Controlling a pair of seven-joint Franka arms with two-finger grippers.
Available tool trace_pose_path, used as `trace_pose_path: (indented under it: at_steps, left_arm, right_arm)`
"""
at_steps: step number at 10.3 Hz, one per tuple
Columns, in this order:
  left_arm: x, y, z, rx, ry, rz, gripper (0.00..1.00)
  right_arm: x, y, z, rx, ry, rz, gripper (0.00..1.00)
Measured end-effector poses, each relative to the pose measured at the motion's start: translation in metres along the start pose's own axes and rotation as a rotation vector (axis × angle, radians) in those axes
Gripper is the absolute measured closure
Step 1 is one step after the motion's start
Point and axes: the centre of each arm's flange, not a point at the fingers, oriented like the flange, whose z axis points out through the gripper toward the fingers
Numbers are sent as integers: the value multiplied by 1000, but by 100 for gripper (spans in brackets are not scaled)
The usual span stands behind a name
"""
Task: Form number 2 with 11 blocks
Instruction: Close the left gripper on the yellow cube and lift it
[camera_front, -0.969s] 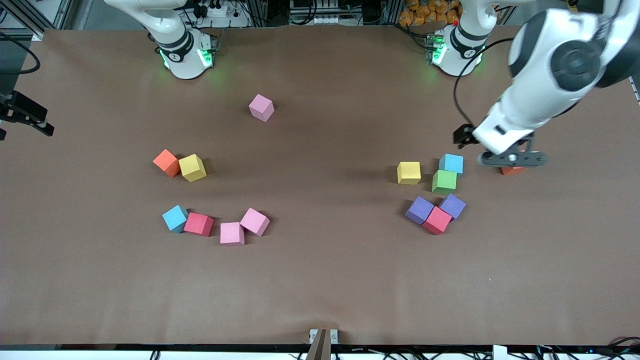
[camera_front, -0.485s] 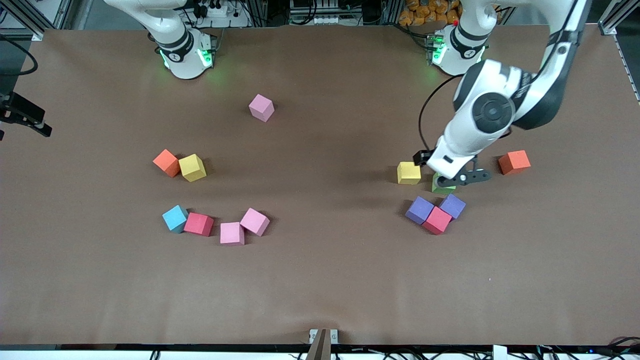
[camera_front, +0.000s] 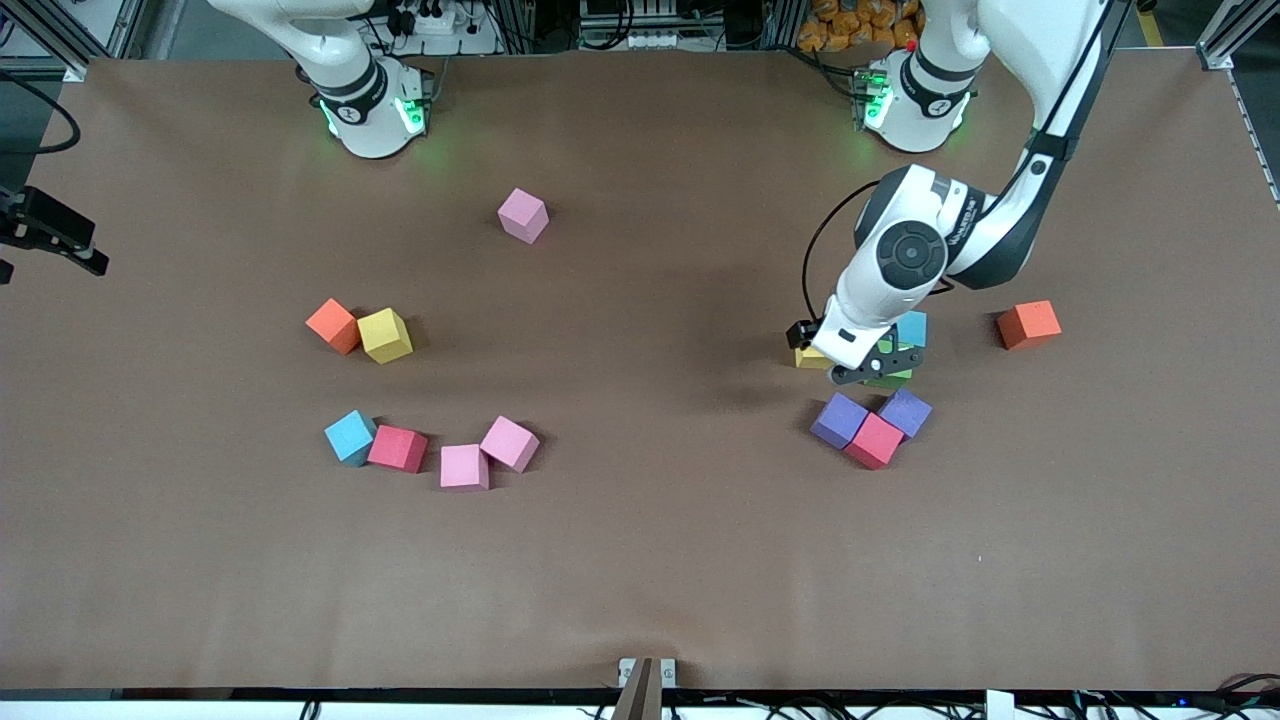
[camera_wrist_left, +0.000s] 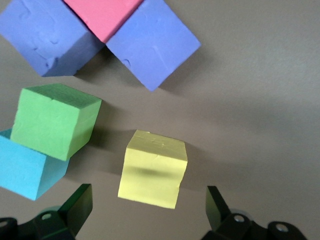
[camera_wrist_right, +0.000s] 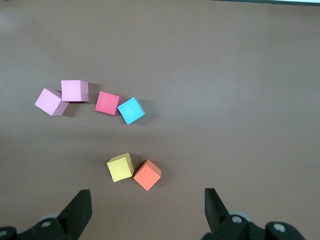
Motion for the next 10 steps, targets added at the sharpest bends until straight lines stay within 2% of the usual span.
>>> trace_pose_path:
  at_steps: [7,9,10]
  left_arm:
    - [-1,4,41,34,-8,47,0]
    - [-2,5,50,38,-15,52,1]
    - [-2,5,55,37,-16,54,8]
  right_arm:
    - [24,-16,49,10,-79,-31,0]
    - [40,-35,65,5,-50,-65,0]
    - [48,-42,75,2,-28,-77,0]
